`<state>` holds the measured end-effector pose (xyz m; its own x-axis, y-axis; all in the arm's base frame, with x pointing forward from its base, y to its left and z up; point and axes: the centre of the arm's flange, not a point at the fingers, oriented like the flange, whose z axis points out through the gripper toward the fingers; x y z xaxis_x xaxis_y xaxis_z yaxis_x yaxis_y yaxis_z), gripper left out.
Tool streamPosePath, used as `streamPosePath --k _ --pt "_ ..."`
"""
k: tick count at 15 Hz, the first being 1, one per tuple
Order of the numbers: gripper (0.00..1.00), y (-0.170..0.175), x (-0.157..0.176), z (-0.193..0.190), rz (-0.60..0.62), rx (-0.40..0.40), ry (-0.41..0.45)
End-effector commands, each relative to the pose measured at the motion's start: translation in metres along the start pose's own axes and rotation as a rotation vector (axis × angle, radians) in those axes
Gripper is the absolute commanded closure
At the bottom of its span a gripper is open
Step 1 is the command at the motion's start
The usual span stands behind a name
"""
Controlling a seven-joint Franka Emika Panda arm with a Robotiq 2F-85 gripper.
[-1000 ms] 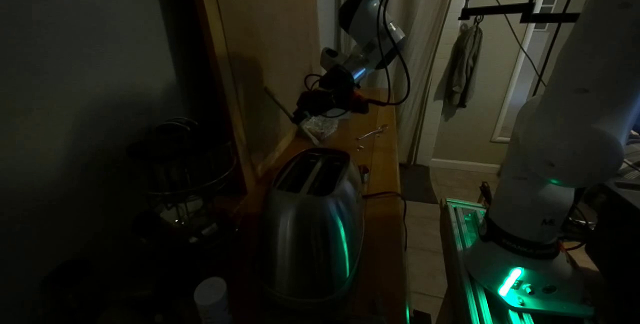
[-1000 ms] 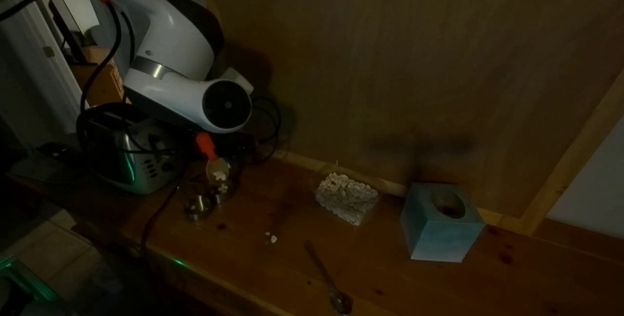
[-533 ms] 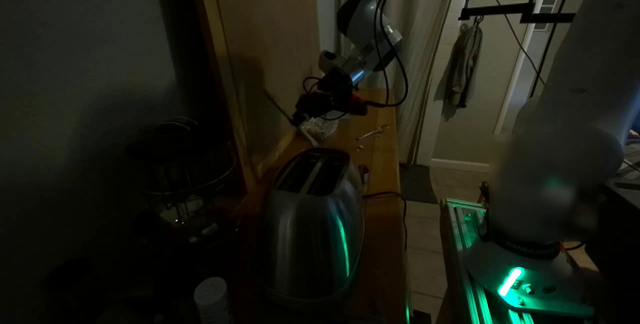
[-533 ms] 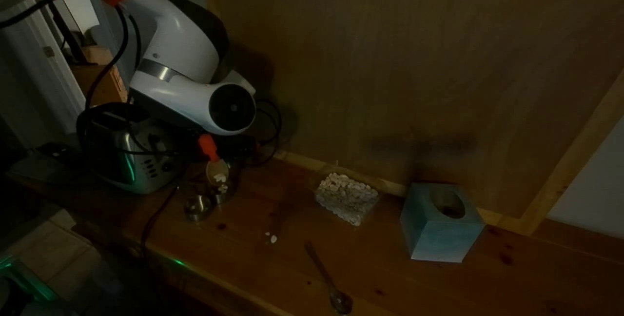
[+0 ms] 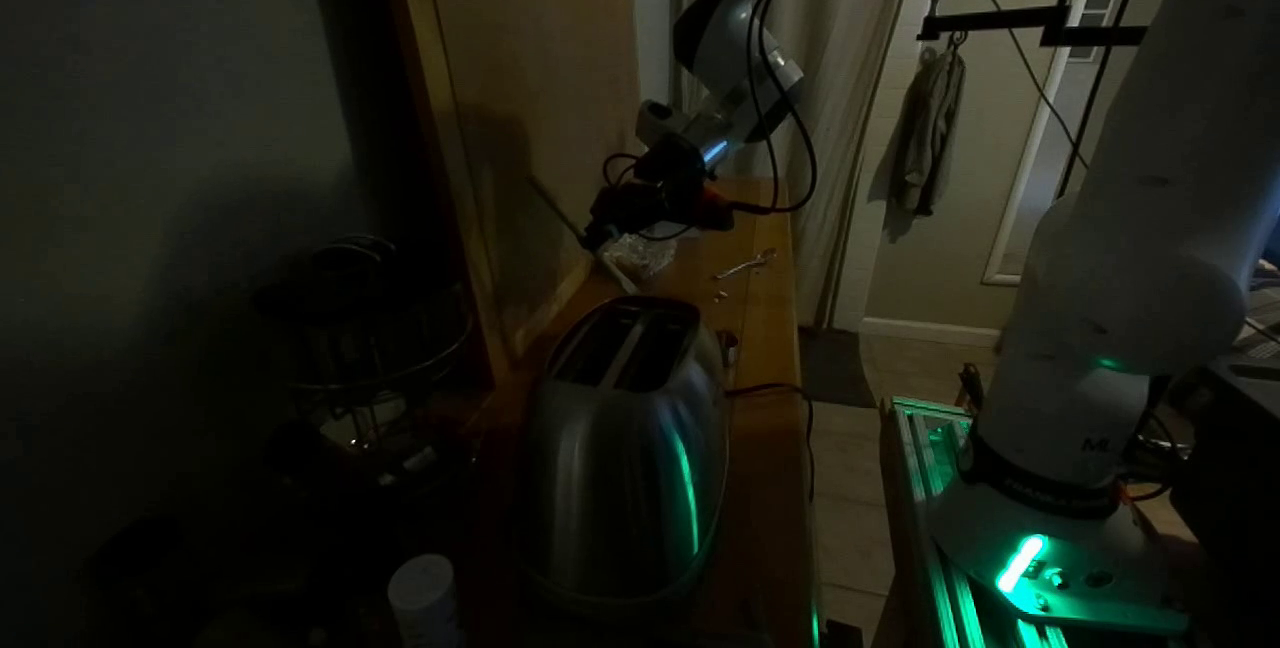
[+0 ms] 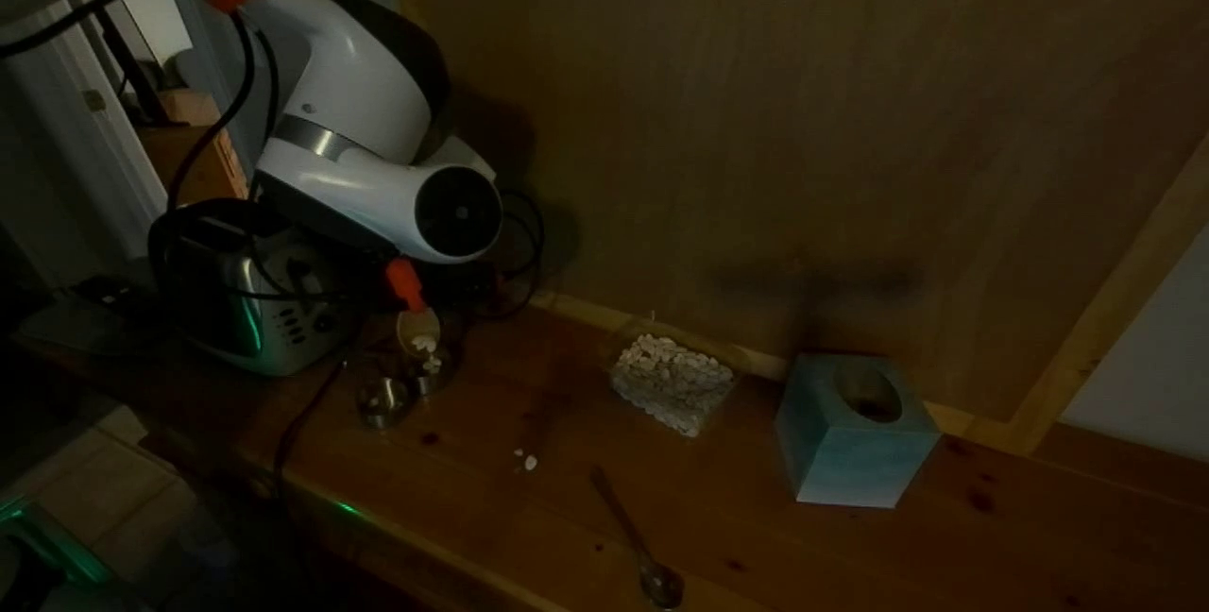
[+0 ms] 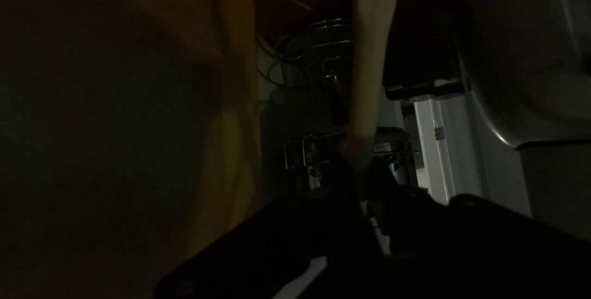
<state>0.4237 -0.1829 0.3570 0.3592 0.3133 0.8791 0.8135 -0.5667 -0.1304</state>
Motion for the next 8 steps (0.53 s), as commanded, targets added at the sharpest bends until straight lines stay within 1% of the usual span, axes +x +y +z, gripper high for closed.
streamPosePath --k 1,2,3,4,5,6,7,8 --pt "0.96 0.0075 0.0 -0.003 -0.018 0.026 0.037" --pt "0.96 0.0085 -0.0015 -0.0019 -0.032 -0.006 0.016" --pt "0.96 0.0071 -0.001 -0.0013 -0.032 0.017 0.024" --pt "0.96 0.008 -0.0019 -0.0008 -0.046 0.001 0.011" --pt "0.96 0.0069 -0.0009 -0.002 -0.035 0.034 0.033" --pt "0.96 0.0099 -0.0027 -0.0011 -0.049 -0.01 0.001" --pt "0.96 0.0082 -0.0023 -0.0012 -0.06 -0.003 -0.003" --pt "0.96 0.0074 -0.0017 -0.002 -0.049 0.017 0.018"
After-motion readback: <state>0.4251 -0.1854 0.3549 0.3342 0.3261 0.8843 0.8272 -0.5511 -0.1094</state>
